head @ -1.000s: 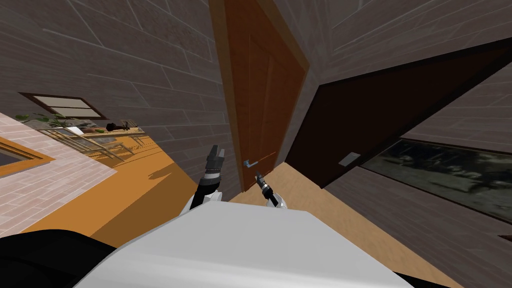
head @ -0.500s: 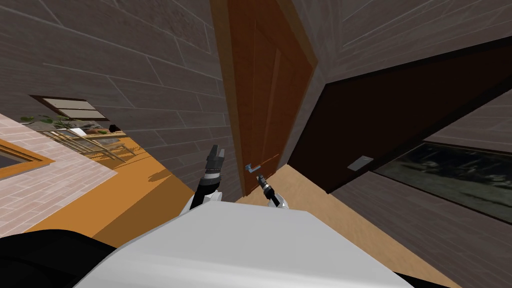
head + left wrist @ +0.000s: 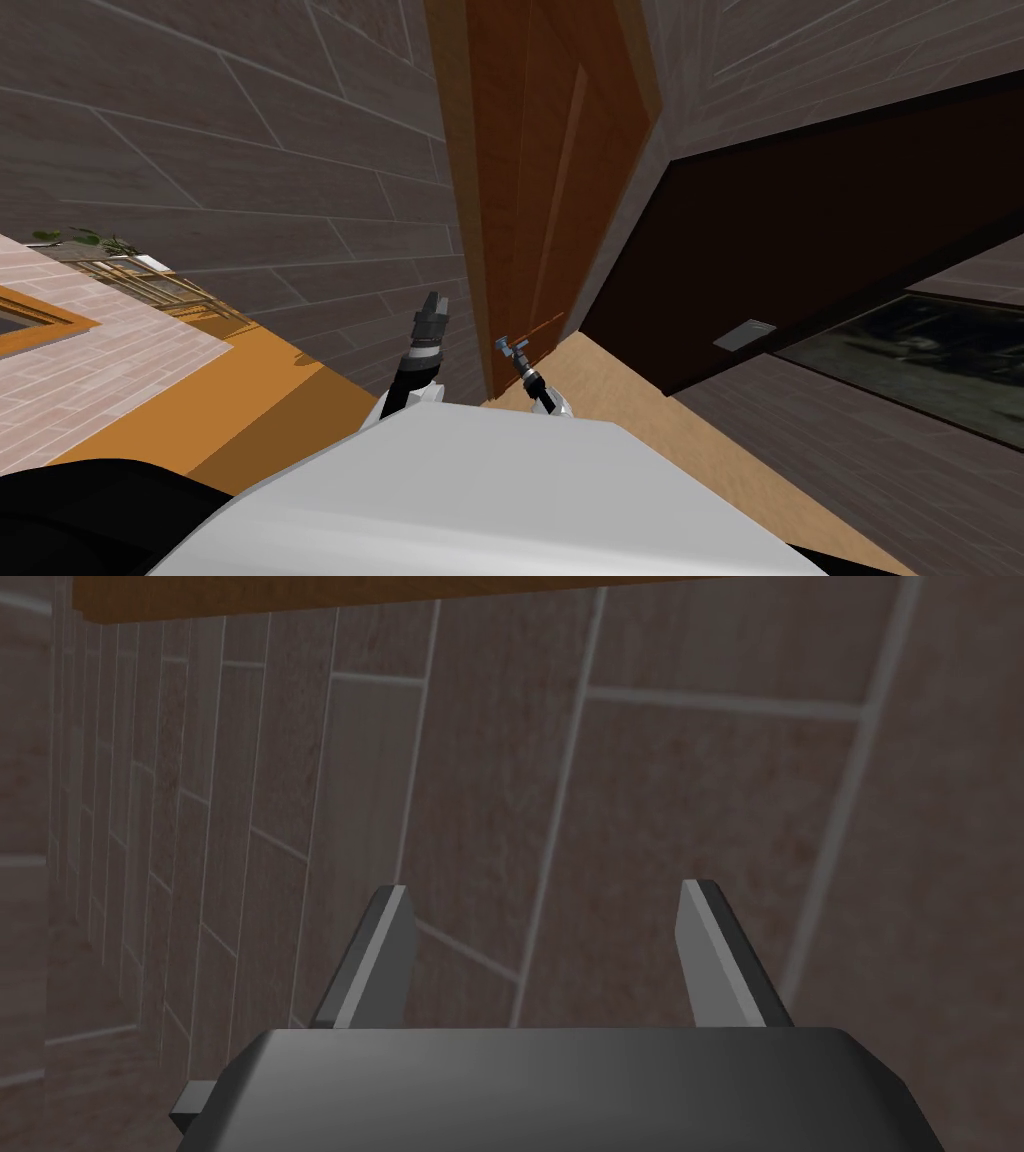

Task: Push the door open

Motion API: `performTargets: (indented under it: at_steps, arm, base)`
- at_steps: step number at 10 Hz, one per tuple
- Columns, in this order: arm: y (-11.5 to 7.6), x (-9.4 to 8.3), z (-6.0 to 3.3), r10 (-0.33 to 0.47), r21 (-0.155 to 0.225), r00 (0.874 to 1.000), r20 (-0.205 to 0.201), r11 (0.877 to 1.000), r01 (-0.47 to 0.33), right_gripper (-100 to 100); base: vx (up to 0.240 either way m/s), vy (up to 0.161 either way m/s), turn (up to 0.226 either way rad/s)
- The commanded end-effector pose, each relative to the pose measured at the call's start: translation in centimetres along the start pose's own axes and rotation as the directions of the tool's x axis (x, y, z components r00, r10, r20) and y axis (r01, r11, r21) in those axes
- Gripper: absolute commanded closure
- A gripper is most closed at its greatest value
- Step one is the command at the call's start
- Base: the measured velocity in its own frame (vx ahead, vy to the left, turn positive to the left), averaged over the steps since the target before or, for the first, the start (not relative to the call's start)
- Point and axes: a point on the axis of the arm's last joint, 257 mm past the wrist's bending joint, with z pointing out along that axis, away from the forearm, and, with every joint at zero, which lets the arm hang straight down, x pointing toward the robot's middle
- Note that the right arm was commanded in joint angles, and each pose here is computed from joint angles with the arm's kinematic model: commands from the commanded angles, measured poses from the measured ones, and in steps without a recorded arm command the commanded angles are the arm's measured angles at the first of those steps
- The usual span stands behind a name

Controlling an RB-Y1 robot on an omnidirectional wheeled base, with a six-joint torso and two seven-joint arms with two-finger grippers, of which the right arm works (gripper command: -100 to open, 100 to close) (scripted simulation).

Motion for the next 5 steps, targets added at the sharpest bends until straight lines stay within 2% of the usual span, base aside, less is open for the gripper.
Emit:
performTargets:
  at_steps: [1, 5]
  arm:
    - [-0.02, -0.03, -0.03, 0.000, 0.000, 1.000, 0.000, 1.000, 0.000, 100]
    - [-0.02, -0.03, -0.03, 0.000, 0.000, 1.000, 0.000, 1.000, 0.000, 100]
  base:
    - [-0.021, -0.012, 0.004]
    - [-0.002, -0.001, 0.001]
